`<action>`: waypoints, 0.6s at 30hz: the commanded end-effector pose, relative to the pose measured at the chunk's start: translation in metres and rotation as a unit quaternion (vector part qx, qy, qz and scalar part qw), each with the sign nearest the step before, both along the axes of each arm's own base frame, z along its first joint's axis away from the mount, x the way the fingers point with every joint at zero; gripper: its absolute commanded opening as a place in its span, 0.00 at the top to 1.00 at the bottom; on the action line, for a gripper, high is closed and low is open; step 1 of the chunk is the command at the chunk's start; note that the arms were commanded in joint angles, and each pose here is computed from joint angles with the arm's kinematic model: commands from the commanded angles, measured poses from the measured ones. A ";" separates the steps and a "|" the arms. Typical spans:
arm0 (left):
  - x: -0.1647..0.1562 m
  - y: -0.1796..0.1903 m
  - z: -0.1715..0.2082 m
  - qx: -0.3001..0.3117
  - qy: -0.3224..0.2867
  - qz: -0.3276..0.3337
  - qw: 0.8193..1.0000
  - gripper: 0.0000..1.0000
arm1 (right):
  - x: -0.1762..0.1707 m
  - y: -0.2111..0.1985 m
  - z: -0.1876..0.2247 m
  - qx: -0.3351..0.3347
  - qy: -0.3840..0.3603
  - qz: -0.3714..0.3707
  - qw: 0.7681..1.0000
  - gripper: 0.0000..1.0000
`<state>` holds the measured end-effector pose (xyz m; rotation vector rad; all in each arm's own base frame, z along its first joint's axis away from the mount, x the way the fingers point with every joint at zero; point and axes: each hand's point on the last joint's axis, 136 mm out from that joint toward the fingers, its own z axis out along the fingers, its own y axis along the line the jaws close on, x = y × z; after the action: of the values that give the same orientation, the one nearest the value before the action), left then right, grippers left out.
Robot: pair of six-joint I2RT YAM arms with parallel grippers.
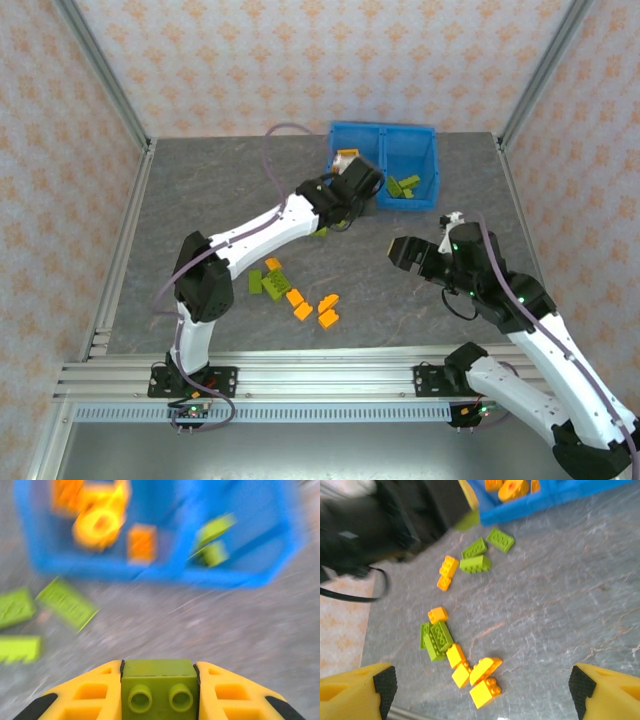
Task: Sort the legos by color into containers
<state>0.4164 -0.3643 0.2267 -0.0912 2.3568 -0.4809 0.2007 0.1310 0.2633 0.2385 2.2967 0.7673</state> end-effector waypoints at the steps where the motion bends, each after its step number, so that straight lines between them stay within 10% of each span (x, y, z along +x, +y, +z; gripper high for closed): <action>1: 0.029 -0.014 0.035 0.041 -0.076 -0.020 0.996 0.82 | 0.005 -0.017 0.010 -0.002 -0.028 -0.053 0.998 0.10; 18: 0.123 -0.115 -0.005 0.040 -0.240 -0.085 0.966 0.72 | -0.010 -0.028 0.002 -0.007 -0.013 -0.058 0.998 0.10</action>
<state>0.5310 -0.4731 0.1723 0.2665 2.0542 -0.3674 0.1923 0.1074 0.2722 0.3348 2.2235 0.7224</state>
